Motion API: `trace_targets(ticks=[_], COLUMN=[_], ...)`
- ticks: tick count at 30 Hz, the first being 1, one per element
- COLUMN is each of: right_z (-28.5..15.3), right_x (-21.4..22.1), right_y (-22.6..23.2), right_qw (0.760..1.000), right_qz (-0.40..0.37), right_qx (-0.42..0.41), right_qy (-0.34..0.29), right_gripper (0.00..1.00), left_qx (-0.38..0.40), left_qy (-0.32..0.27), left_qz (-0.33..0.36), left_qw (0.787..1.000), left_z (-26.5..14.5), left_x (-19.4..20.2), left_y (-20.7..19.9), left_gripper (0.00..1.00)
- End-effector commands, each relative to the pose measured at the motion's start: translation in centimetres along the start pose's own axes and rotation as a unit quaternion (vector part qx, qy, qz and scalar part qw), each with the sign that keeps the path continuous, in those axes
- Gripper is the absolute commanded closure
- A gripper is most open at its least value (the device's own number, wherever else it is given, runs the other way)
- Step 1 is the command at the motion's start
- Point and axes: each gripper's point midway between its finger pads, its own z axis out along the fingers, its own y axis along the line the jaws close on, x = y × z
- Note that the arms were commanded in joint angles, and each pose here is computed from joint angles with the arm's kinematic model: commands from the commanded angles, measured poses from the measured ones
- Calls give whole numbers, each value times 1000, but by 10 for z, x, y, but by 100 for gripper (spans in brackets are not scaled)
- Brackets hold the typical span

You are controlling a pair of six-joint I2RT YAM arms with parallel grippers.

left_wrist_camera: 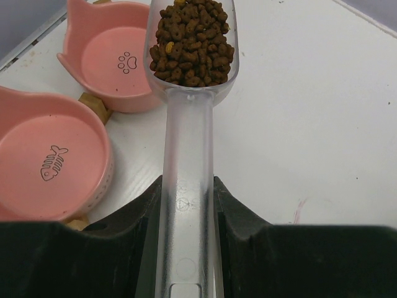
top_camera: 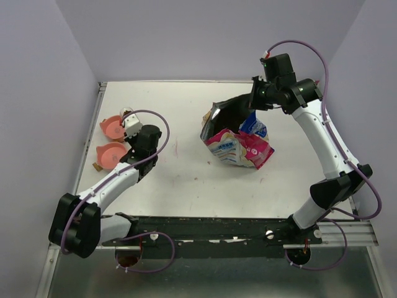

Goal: Serve the pet food

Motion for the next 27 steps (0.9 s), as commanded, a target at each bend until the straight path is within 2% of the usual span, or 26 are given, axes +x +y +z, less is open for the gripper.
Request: trace_targets(ticks=[1, 9, 19, 27], right_z=[-40, -59, -59, -57], right_x=[-29, -40, -42, -42], right_y=[19, 21, 25, 26], right_qw=[996, 994, 993, 993], right_qz=[3, 1, 2, 4], right_qx=[-53, -59, -67, -69], right_qy=[-65, -93, -95, -93], right_gripper=[100, 100, 100, 100], left_qx=[-21, -78, -139, -149], left_qy=[-36, -5, 33, 50], left_qz=[-50, -66, -113, -113], left_qw=[998, 995, 983, 981], left_z=[7, 9, 4, 4], left_x=[-17, -7, 11, 19], left_y=[1, 10, 24, 26], left_gripper=[100, 100, 100, 100])
